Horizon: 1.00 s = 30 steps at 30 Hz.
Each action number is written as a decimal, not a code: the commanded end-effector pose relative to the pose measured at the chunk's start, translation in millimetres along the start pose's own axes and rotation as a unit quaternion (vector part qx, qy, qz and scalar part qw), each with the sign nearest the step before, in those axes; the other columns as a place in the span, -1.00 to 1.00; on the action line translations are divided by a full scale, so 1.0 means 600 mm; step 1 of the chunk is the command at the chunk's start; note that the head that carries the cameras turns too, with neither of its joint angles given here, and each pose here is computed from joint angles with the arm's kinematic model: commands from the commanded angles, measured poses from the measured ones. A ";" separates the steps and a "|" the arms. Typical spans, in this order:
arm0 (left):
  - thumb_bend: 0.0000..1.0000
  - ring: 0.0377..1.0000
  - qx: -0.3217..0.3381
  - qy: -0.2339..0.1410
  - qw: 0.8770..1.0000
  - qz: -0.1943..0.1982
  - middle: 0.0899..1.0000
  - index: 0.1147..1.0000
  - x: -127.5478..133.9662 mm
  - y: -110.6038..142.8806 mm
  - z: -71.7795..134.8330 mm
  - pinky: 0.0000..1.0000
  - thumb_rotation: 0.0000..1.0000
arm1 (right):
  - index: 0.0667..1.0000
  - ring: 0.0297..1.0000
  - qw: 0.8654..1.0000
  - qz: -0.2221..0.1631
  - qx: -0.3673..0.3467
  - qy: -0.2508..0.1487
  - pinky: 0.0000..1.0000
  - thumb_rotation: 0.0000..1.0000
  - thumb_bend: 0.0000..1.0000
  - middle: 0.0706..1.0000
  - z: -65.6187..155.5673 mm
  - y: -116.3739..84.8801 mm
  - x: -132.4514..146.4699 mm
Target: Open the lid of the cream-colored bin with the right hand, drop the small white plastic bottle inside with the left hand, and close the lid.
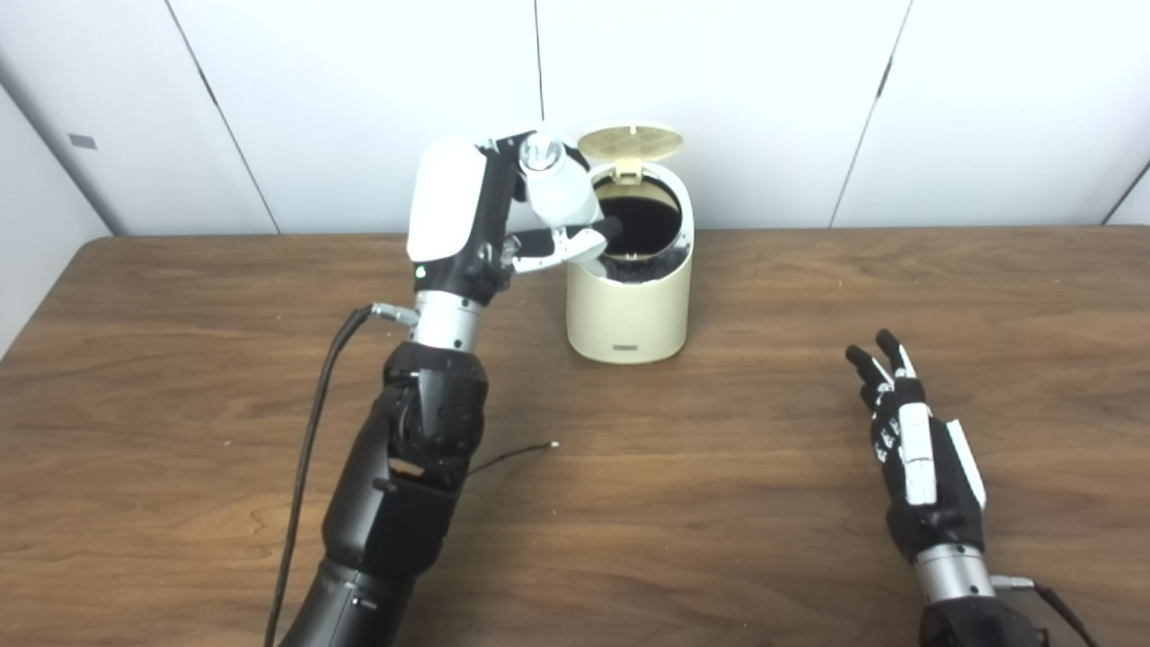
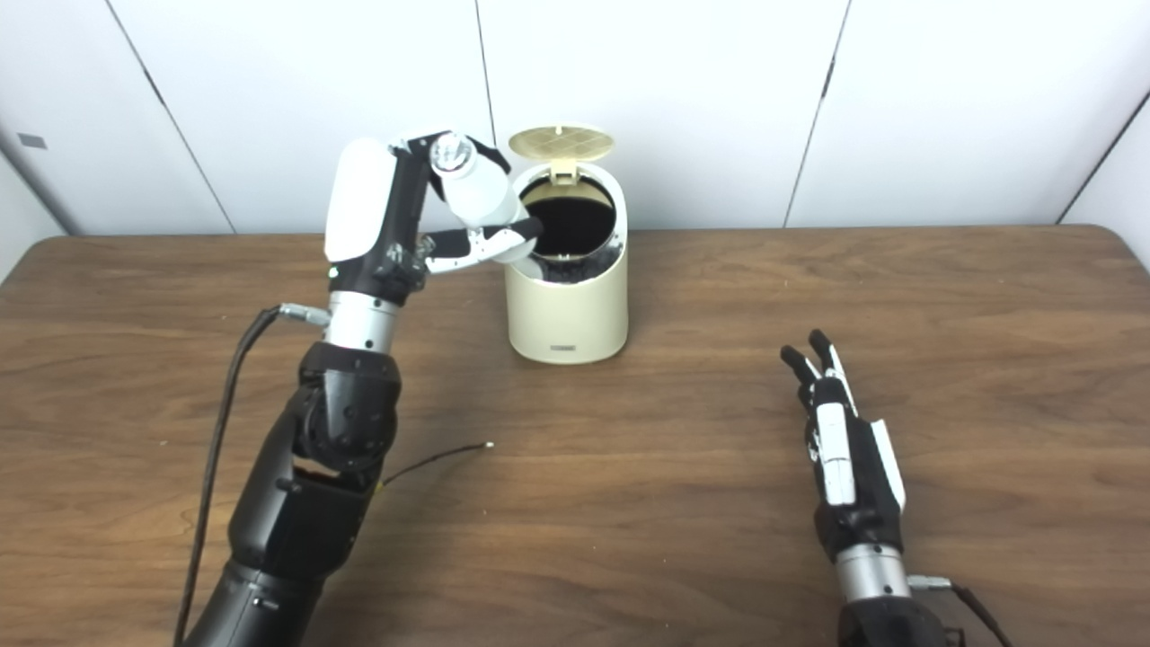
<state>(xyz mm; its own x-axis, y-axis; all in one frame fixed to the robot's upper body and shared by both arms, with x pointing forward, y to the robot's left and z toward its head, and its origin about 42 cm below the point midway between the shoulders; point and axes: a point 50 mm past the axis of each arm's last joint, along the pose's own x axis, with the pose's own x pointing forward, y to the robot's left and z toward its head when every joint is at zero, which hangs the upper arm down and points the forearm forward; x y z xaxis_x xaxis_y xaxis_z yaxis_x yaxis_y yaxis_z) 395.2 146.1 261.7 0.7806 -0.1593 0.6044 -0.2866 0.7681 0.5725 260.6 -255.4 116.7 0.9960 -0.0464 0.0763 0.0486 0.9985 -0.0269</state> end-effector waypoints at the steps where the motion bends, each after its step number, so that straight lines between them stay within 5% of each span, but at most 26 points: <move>1: -0.05 -0.18 -0.011 -0.048 0.998 0.032 -0.07 -0.20 0.039 0.007 0.028 -0.26 -1.00 | 0.95 0.95 1.000 0.004 0.005 0.026 1.00 1.00 0.10 0.80 -0.026 0.010 -0.012; 30: -0.05 -0.21 -0.014 -0.066 0.997 0.029 -0.04 -0.23 0.059 -0.043 0.002 -0.31 -1.00 | 0.95 0.89 0.999 0.014 -0.020 0.031 1.00 1.00 0.03 0.74 -0.031 0.015 -0.014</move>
<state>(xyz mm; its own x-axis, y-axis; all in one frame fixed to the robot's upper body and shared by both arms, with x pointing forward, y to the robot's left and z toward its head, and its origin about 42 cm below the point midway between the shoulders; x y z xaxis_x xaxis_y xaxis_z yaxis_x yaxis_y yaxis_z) 423.5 125.6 242.7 0.7485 -0.1837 0.6372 -0.2786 0.7848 0.5535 261.1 -252.1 116.3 0.9965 -0.0348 0.0763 0.0404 0.9965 -0.0736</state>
